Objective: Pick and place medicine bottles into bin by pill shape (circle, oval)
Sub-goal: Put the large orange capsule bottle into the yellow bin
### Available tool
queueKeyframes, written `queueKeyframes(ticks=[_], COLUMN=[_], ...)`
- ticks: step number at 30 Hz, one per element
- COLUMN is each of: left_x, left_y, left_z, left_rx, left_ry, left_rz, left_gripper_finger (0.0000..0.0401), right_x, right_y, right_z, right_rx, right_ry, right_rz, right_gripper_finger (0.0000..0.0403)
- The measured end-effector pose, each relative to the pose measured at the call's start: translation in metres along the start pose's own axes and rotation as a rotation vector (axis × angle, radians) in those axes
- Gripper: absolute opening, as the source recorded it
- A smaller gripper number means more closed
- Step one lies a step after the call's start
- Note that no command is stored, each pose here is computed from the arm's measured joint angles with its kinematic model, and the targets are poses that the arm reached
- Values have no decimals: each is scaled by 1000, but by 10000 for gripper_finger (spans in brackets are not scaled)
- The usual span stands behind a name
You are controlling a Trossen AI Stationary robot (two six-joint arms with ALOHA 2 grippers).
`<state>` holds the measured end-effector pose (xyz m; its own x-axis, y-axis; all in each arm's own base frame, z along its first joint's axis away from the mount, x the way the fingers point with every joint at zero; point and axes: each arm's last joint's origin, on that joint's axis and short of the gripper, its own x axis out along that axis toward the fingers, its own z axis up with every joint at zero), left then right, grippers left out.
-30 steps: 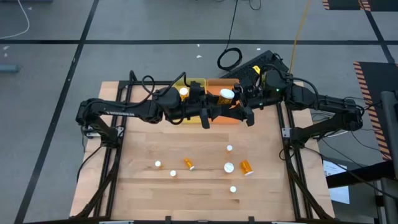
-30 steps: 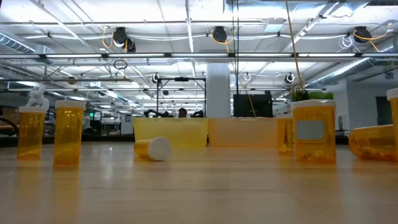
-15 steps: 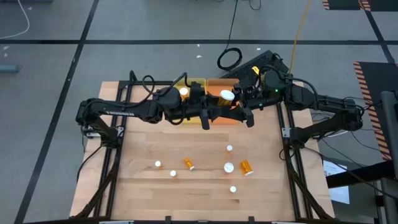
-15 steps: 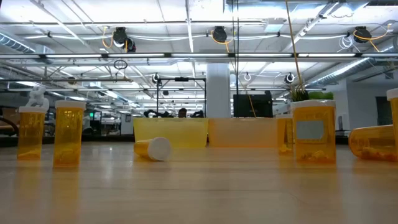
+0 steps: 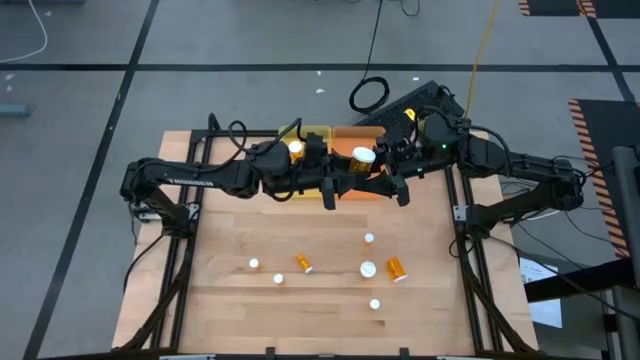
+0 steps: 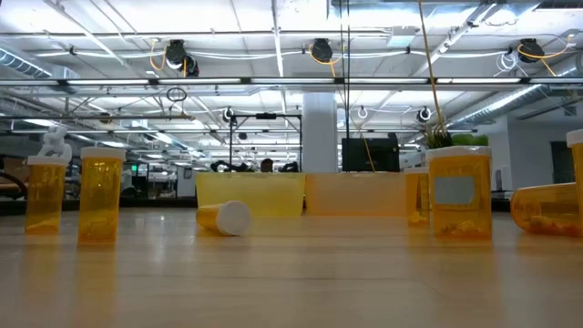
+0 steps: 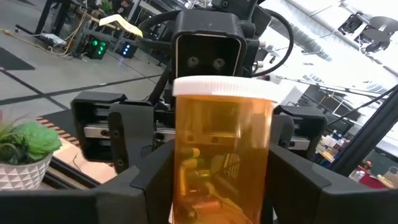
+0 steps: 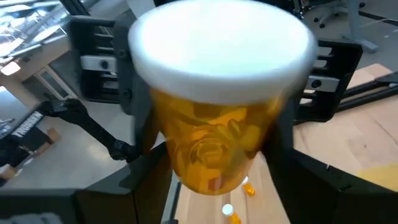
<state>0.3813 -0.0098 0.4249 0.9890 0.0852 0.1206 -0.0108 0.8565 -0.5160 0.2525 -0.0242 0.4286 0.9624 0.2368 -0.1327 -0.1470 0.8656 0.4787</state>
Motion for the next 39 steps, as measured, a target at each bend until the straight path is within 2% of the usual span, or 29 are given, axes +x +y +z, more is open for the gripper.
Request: queueKeyframes(ticks=[6,10,15,20,24,31,39], left_x=[-3,-3,-3,-3,-5,-17,-39], left_y=[0,-1,0,0,1,2,-2], left_z=[2,1,0,-1,-3,-1,9], left_rx=[11,3,-7,13,32,43,22], left_ry=[14,28,46,57,96,187,259], left_rz=[12,-3,-10,-9,3,50,96], left_gripper_finger=[271,283,239,183,160,169,186], right_x=[-1,-1,-1,-1,-1,-6,-15], right_y=[0,1,0,0,-2,-3,1], right_z=[0,0,0,-1,-4,-11,-11], right_rx=[-4,-15,-25,-29,-35,-22,-24], right_ry=[-2,0,5,11,42,109,115], right_rz=[1,-1,-1,-4,-25,-57,-58], right_gripper_finger=[246,246,241,208,185,172,171])
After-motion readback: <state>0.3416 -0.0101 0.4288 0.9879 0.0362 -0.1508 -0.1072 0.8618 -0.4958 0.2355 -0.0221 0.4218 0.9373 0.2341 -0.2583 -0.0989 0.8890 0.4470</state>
